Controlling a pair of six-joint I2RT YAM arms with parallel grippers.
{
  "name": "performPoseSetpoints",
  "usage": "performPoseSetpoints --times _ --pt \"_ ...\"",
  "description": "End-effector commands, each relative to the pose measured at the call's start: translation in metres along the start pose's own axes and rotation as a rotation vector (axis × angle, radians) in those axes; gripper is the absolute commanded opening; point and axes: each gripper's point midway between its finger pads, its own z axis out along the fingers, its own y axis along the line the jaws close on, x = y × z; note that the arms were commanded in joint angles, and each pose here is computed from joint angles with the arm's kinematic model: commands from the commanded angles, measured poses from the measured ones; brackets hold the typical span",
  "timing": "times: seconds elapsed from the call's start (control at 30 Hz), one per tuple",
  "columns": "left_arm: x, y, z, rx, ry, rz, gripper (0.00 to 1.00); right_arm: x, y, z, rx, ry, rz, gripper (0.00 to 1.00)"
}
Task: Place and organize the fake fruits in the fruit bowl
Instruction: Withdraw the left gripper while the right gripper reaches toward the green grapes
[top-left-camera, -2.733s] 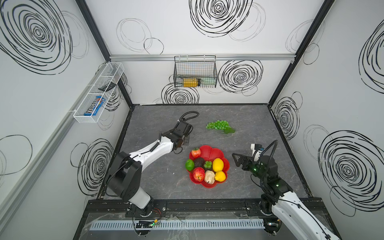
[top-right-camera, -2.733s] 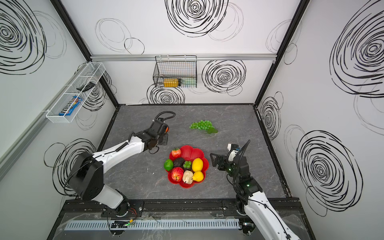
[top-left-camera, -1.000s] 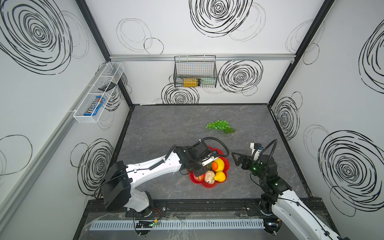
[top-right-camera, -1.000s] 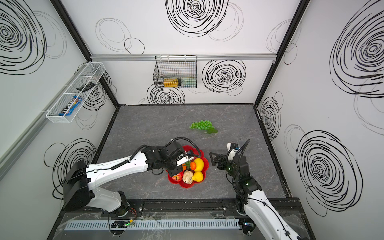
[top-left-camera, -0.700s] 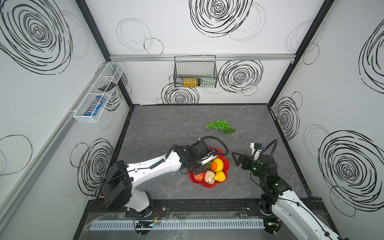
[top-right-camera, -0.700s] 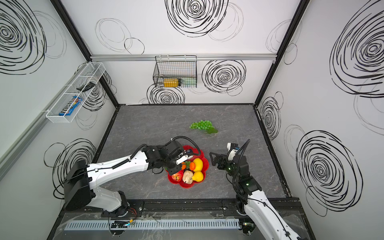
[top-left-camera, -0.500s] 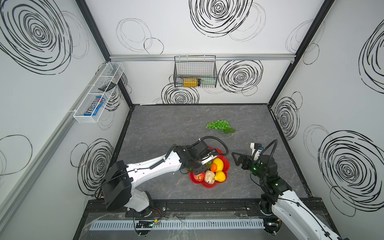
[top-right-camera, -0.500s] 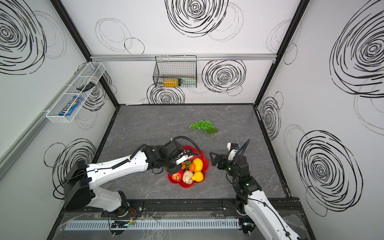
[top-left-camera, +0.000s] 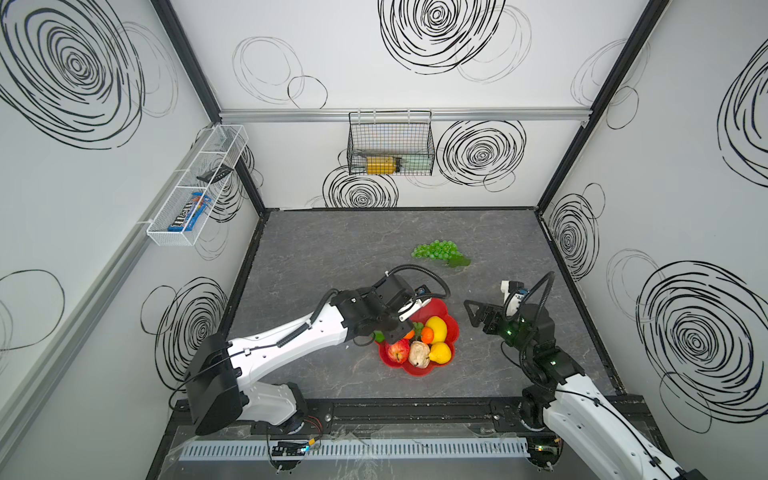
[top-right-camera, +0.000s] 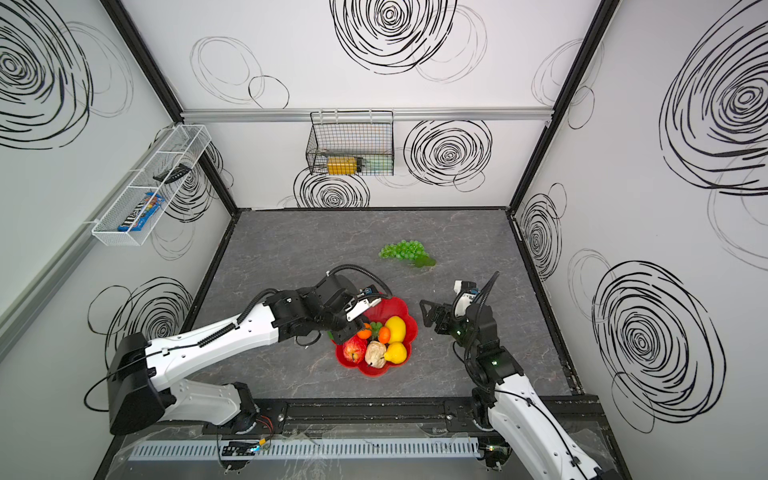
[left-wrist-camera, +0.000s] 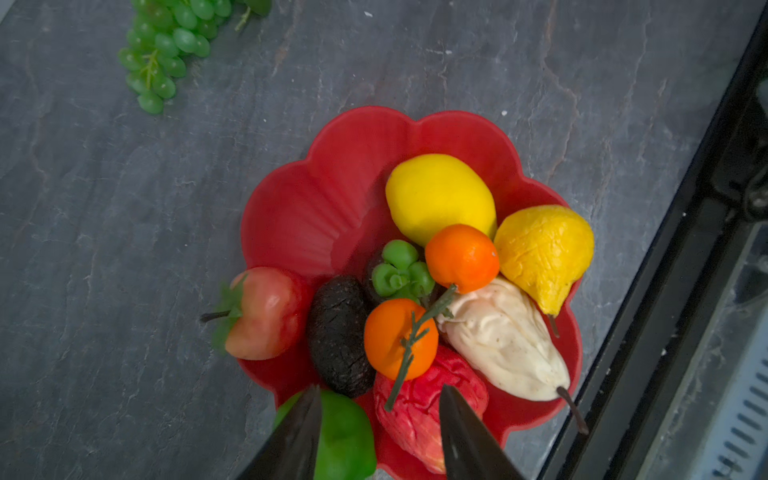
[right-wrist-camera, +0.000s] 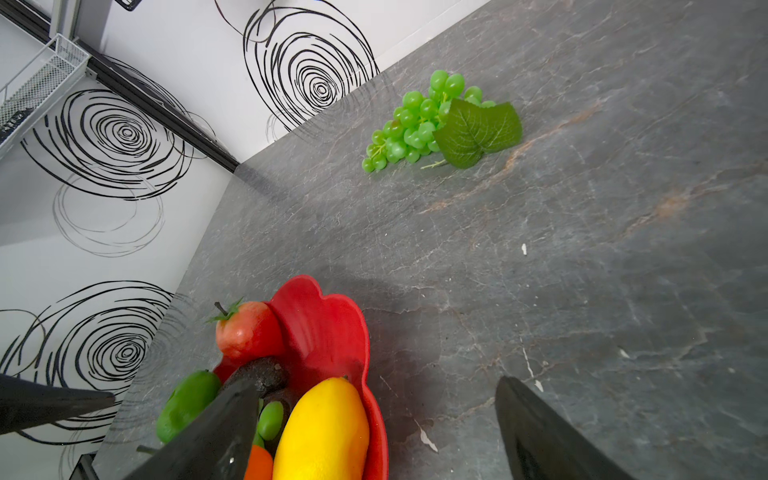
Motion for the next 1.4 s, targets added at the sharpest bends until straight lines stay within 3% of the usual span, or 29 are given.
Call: performPoseSetpoints --times 0.0,0.1,0.2,0.33,0.5,0.77,0.93,1.07,1.37 --pt "-0.037 0.026 -0.030 -0.088 -0.218 -0.197 0.56 -0.024 0.000 0.001 0.034 -0.038 -0.039 0.93" --pt "-0.035 0.064 -0.049 -0.153 -0.385 -0.432 0.56 -0.037 -0.004 0.008 0.058 -0.031 -0.035 0.93" --pt "0.001 0.110 -0.060 -0.285 -0.509 -0.715 0.59 -0.052 -0.011 0.018 0.087 -0.036 -0.025 0.93" --pt "0.046 0.141 -0.065 -0.389 -0.571 -0.845 0.62 -0.065 -0.019 0.038 0.119 -0.016 -0.011 0.92" --pt "0.101 0.172 -0.076 -0.569 -0.605 -0.937 0.66 -0.069 -0.030 0.068 0.155 0.025 -0.010 0.92" --pt "0.142 0.186 -0.060 -0.588 -0.703 -0.979 0.66 -0.069 -0.057 0.111 0.276 0.133 -0.011 0.93" --pt "0.142 0.189 -0.052 -0.542 -0.702 -0.961 0.66 -0.073 -0.069 0.125 0.329 0.134 -0.030 0.94" --pt "0.151 0.189 -0.049 -0.567 -0.685 -0.989 0.74 -0.075 -0.077 0.140 0.360 0.147 -0.044 0.96" --pt "0.153 0.186 -0.048 -0.596 -0.669 -0.991 0.84 -0.077 -0.089 0.173 0.420 0.194 -0.104 0.98"
